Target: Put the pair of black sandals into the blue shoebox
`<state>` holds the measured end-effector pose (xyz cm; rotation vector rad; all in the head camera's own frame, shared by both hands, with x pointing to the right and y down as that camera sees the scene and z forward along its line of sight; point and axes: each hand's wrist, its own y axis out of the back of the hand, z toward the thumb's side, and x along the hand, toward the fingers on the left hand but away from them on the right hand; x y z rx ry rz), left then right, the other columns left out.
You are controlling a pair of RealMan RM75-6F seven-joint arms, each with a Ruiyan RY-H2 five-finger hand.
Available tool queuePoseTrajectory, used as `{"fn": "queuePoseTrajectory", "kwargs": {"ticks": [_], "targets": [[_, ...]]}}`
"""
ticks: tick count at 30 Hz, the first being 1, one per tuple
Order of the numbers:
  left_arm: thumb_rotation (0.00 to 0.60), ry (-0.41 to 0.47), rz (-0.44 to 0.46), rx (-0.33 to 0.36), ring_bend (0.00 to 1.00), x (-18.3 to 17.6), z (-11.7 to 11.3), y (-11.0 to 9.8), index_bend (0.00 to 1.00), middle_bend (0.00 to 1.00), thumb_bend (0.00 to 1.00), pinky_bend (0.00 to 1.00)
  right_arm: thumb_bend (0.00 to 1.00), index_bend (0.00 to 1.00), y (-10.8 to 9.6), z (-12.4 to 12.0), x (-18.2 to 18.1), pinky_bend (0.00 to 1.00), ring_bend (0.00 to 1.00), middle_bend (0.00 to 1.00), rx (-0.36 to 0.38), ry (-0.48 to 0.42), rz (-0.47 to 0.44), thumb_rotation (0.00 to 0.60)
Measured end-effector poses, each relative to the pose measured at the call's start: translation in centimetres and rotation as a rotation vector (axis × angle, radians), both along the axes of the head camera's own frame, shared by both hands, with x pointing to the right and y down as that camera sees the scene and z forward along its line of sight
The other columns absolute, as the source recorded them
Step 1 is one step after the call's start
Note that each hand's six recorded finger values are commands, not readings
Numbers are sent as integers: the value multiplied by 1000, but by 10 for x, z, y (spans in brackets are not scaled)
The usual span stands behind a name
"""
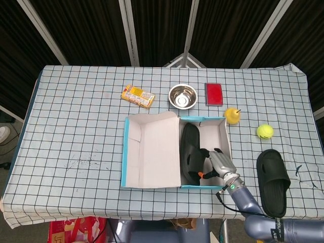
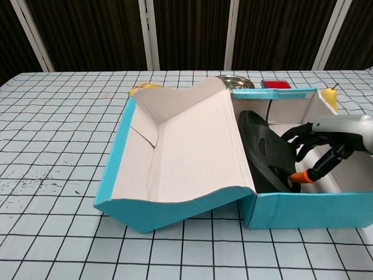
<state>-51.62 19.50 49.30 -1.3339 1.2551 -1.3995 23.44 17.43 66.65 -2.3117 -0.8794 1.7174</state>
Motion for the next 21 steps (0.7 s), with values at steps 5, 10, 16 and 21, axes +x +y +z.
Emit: {"fn": "queuePoseTrajectory", "kwargs": {"ticks": [5,10,16,21], "targets": [[600,0,-2,1,0,-1,-1,0,159,35,503,117,492,617,2,0,0,0,138,426,-23,5,-26,600],[600,0,-3,3,0,-1,-1,0,159,35,503,117,445,501,3,1,-1,0,85,321,-33,10,-46,600],[600,0,-3,4,0,-1,-1,0,159,35,503,117,352,381,3,0,-3,0,55,247,-42,17,-62,600],[600,0,-1,3,0,-1,-1,0,159,34,503,117,352,381,-3,-1,-5,0,55,247,-18,13,-25,600]]}}
